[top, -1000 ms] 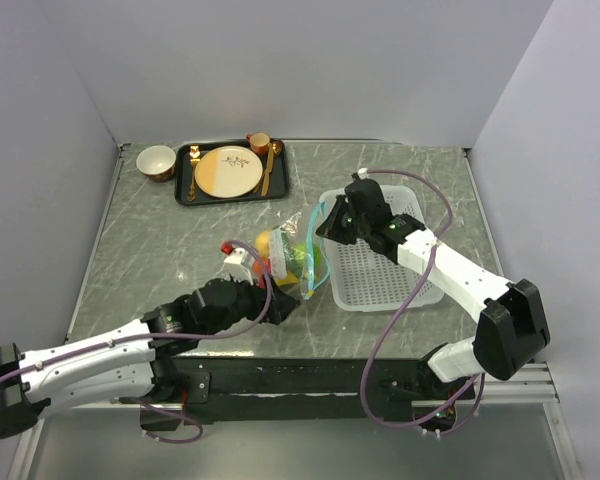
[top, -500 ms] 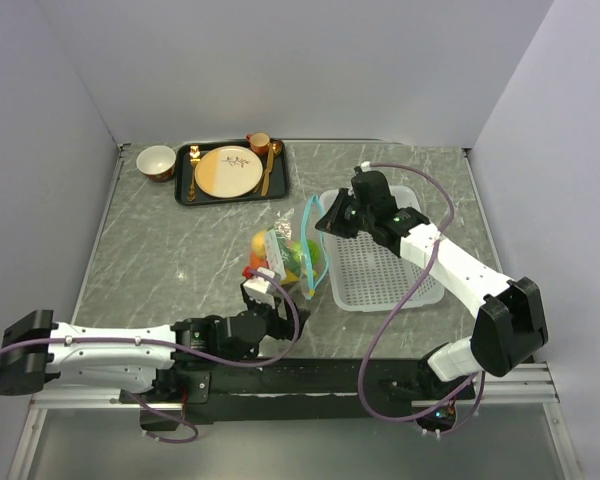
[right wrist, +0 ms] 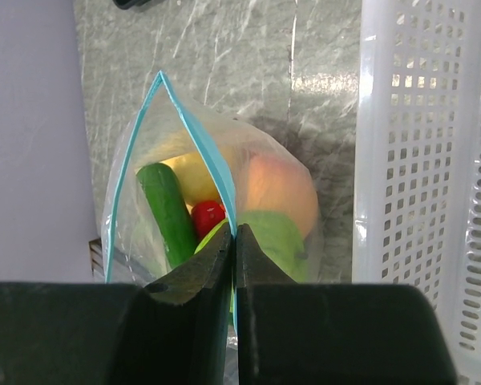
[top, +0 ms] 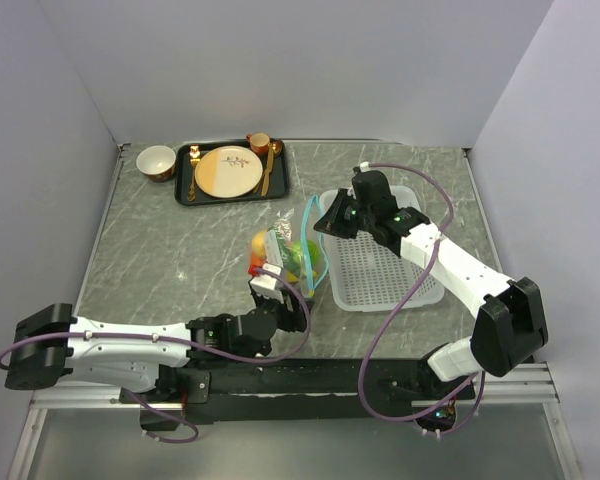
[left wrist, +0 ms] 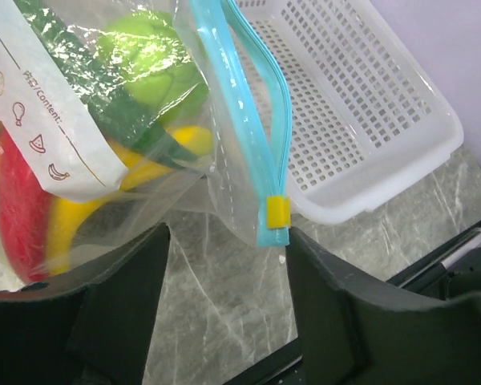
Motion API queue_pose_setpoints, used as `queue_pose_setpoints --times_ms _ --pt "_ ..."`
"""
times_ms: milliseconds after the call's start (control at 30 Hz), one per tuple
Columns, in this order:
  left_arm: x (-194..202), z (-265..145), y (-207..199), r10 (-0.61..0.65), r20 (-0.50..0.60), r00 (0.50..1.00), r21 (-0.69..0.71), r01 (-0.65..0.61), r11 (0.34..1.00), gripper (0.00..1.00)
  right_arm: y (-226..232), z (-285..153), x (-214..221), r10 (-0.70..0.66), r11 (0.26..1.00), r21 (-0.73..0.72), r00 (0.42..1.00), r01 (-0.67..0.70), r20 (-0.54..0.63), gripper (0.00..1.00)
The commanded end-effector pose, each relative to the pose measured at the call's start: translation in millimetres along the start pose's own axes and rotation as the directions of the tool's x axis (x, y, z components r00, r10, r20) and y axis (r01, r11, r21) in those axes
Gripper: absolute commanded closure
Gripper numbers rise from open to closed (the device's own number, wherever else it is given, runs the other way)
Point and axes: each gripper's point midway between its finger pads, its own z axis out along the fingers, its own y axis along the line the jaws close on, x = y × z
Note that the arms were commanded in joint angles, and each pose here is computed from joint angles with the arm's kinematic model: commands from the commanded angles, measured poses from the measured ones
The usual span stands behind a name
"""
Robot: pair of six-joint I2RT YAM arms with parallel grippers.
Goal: Place the food in the zip-top bag and seal the zipper
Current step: Zip the zipper food storage bag at the center of the board.
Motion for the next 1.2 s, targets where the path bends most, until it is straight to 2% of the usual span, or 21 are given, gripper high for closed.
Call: queue_pose_setpoints --times_ms 0,33,67,133,167,267,467,733,767,800,867,1000,1167 --pt "-27 1 -10 -0.074 0.083 0.994 -0.007 0.075 0.997 0.4 28 -18 -19 0.0 0.996 -0.087 0.999 0.004 0.054 0.89" --pt "-27 1 -7 -0.074 0.087 0.993 -0.015 0.075 0.997 0.43 29 -18 -19 0.001 0.996 -0.089 0.999 0.004 0.054 0.89" --pt "-28 1 -6 -0.078 0.092 0.993 -0.021 0.08 0.997 0.52 29 -18 -19 0.003 0.996 -0.091 0.999 0.002 0.053 0.89" --pt "-31 0 -6 -0.083 0.1 0.991 -0.022 0.086 0.996 0.57 29 -18 -18 0.002 0.995 -0.096 0.999 0.002 0.048 0.89" --pt "-32 0 -6 -0.089 0.104 0.991 -0.024 0.092 0.995 0.65 30 -18 -18 0.002 0.995 -0.1 0.999 0.003 0.048 0.89" --pt "-34 0 -5 -0.096 0.104 0.99 -0.033 0.1 0.994 0.78 28 -18 -18 -0.002 0.996 -0.09 0.999 0.007 0.051 0.89" --pt "-42 -6 -3 -0.111 0.11 0.988 -0.039 0.116 0.993 0.99 17 -12 -19 -0.018 0.999 -0.041 0.998 0.02 0.058 0.88" --pt "-49 -13 0 -0.148 0.115 0.982 -0.031 0.153 0.988 0.99 19 -8 -16 -0.029 0.998 -0.054 0.999 0.031 0.037 0.84" --pt "-49 -14 1 -0.149 0.112 0.983 -0.028 0.153 0.988 0.99 19 -8 -16 -0.033 0.998 -0.054 0.999 0.035 0.035 0.62" --pt "-49 -14 1 -0.148 0.111 0.983 -0.029 0.152 0.988 0.99 19 -8 -15 -0.04 0.998 -0.056 0.999 0.041 0.029 0.49" --pt "-52 -15 1 -0.152 0.112 0.982 -0.028 0.156 0.987 0.99 20 -14 -19 -0.053 0.997 -0.048 0.998 0.055 0.046 0.34" --pt "-54 -16 -1 -0.143 0.109 0.984 -0.025 0.146 0.989 0.99 12 -48 -32 -0.067 0.998 0.027 0.987 0.064 0.146 0.3" --pt "-58 -16 -6 -0.137 0.111 0.984 -0.012 0.14 0.99 0.99 19 -93 -8 0.019 0.998 -0.057 0.984 -0.009 0.176 0.31"
